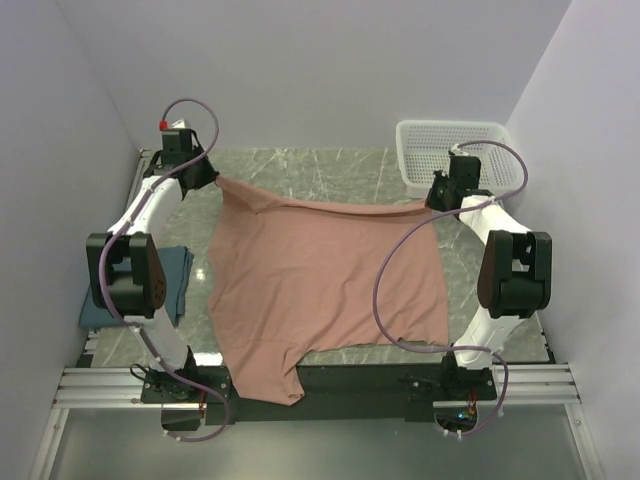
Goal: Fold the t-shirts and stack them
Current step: Fold the tshirt
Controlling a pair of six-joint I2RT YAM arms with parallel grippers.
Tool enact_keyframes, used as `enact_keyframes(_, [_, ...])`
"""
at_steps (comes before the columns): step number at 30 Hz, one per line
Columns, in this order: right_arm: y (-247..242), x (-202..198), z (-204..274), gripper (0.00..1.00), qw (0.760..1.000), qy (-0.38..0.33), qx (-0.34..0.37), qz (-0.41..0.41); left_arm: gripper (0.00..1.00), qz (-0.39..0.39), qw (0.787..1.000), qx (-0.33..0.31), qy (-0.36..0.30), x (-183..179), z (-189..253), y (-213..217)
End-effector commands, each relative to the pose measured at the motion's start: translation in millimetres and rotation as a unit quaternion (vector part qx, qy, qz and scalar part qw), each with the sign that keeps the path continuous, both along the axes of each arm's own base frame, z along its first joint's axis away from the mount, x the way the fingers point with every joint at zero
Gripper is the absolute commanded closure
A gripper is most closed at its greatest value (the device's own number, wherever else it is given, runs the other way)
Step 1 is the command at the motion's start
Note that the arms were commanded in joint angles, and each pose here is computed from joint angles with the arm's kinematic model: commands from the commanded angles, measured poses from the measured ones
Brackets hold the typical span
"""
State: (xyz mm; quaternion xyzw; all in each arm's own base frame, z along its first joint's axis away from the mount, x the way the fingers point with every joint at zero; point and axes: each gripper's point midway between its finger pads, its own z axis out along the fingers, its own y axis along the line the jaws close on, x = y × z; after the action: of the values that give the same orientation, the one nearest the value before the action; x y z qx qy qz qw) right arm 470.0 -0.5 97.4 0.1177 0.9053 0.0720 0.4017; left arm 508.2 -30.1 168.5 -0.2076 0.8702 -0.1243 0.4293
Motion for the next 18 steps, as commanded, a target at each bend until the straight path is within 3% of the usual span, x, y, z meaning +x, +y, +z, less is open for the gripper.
enact_keyframes(1, [-4.4, -1.2, 42.5, 1.00, 0.999, -0.029, 0.003, -0.017, 0.99, 0.019, 0.999, -0.023, -0.014, -22.4, 36.4, 0.2])
enact_keyframes(10, [-10.5, -30.1, 37.4, 1.00, 0.999, 0.020, 0.005, -0.050, 0.99, 0.050, 0.997, -0.037, 0.046, -85.8, 25.8, 3.0])
enact_keyframes(18, [-13.6, -51.7, 37.0, 1.00, 0.996, 0.048, 0.004, -0.073, 0.99, 0.068, 0.991, -0.095, 0.063, -139.4, 17.6, -9.2])
